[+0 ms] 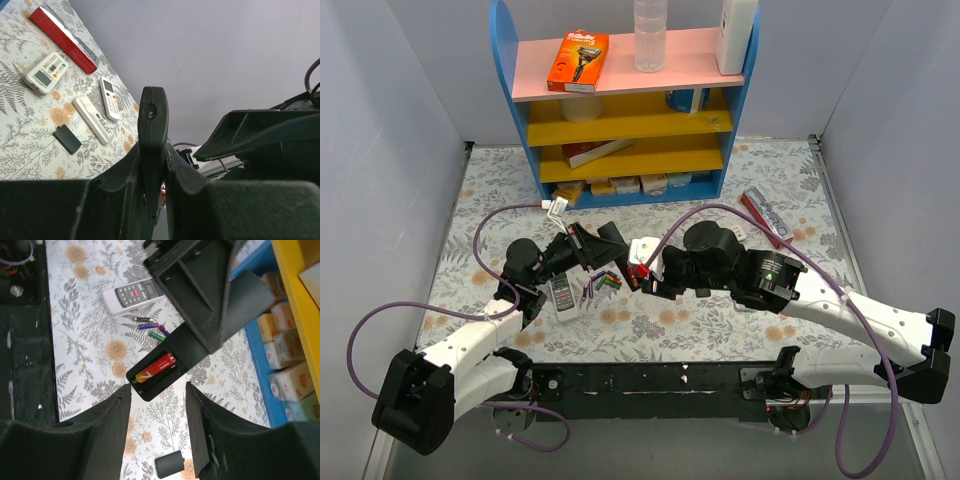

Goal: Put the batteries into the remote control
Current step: Load the battery into the remote control.

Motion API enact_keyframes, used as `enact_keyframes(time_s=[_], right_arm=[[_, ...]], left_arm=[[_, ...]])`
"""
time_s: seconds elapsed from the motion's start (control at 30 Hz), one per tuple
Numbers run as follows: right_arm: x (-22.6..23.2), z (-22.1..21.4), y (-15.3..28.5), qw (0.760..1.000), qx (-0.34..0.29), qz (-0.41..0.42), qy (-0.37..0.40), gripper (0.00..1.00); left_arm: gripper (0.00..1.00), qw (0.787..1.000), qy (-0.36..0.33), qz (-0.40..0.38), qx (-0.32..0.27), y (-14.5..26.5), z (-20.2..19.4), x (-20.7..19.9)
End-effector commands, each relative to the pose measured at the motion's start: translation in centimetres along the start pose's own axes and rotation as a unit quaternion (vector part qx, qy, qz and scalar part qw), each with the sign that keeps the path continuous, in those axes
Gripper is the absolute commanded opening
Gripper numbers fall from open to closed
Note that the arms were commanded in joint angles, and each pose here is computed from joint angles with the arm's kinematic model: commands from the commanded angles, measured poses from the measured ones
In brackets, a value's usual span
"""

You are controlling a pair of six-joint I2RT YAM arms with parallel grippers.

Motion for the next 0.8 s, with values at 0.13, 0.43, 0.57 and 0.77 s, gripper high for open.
enact_keyframes(time_s=[0.13, 0.43, 0.57, 0.77], right_arm=[[1.2, 1.6, 0.4, 0.993, -0.017, 0.073, 0.089, 0.48], [0.5, 2.2, -0.4, 0.993, -0.026, 0.054, 0.101, 0.37], [0.2, 2.5, -0.8, 0.993, -0.033, 0.046, 0.101, 0.29], [-0.1, 2.3, -1.5, 0.994, -0.031, 0.040, 0.100, 0.29]], left_arm=[[0.00, 0.998, -0.039, -0.026, 0.036, -0.6, 0.7, -1.7], [0.00, 0.996, -0.047, -0.037, 0.064, -0.7, 0.4, -2.2], [0.00, 0.995, -0.050, -0.042, 0.073, -0.7, 0.3, -2.3], [0.00, 0.994, -0.059, -0.047, 0.083, -0.8, 0.4, -2.5]])
Point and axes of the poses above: each gripper's point midway between its finger pads, its own y axis back along the fingers, its own x axis along the line the jaws close on, z = x × y, the point moved 3 cm from there along y, back along the fingers, and after that the axes turned 8 degrees about -y, right-handed, at the moved point
